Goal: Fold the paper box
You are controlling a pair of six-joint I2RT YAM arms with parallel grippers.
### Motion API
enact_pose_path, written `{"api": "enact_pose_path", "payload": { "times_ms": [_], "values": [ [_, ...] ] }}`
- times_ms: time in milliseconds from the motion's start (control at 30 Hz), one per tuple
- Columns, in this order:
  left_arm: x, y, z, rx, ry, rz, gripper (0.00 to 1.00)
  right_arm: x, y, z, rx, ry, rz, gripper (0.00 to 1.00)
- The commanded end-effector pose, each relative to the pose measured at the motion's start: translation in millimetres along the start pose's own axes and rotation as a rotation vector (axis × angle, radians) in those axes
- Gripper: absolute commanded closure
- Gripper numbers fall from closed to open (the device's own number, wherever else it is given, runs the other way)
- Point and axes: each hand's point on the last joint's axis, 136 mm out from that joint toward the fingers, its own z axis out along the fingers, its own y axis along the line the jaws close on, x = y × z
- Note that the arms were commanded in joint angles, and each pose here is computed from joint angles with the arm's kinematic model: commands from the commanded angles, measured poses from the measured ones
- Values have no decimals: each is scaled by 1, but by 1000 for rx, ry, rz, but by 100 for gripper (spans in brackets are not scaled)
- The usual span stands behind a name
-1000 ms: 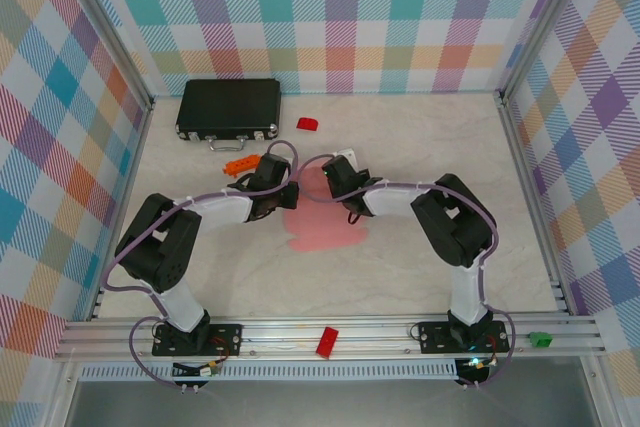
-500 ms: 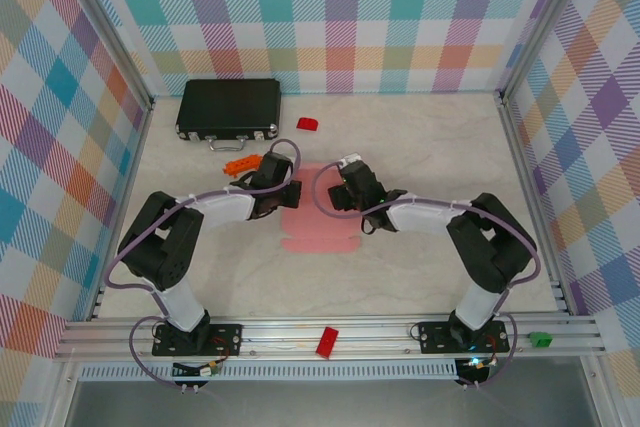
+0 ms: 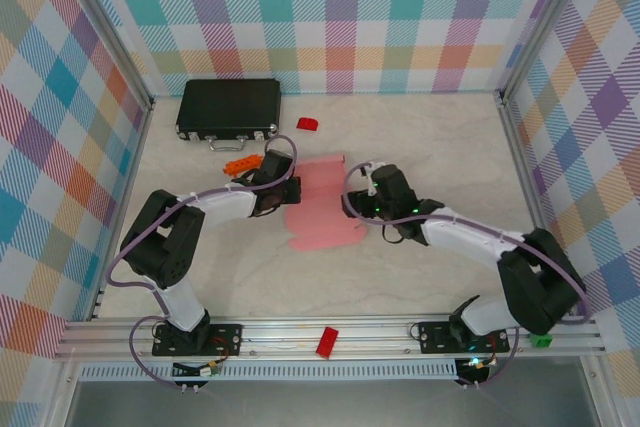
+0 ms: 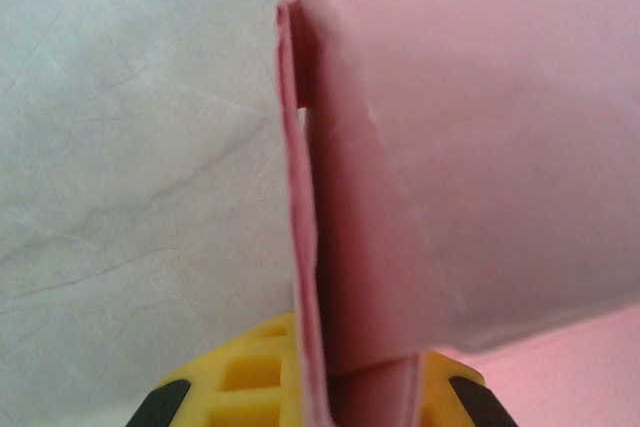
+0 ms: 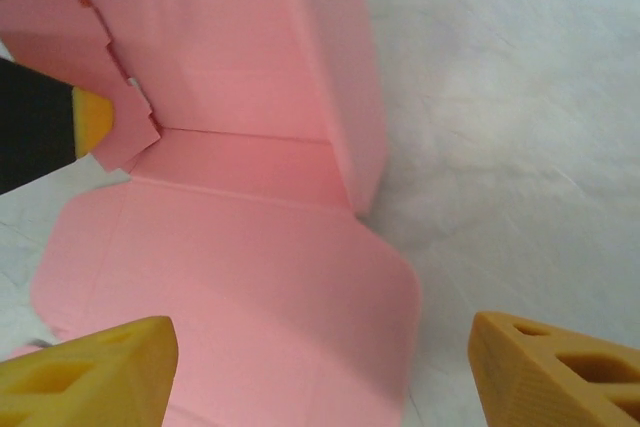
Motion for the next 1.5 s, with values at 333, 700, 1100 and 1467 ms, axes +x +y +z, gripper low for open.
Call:
{"api": "enact_pose_path", "payload": {
  "times_ms": [333,700,1100,1467],
  "values": [
    [-19,-12,-18,65,-97,-501,100,40,5,-35,-245,22,325,22],
    [-30,-19,-44,165,-174,-808,100,14,25,-23,-452,-69,427,36],
    [-23,-12,-55,104,-154,-921,100,-14,37,-19,-517,-128,399,37],
    [-11,-17,-55,110,-103,-1013,100,-26,41,-8,-494,-83,390,54]
  ]
}}
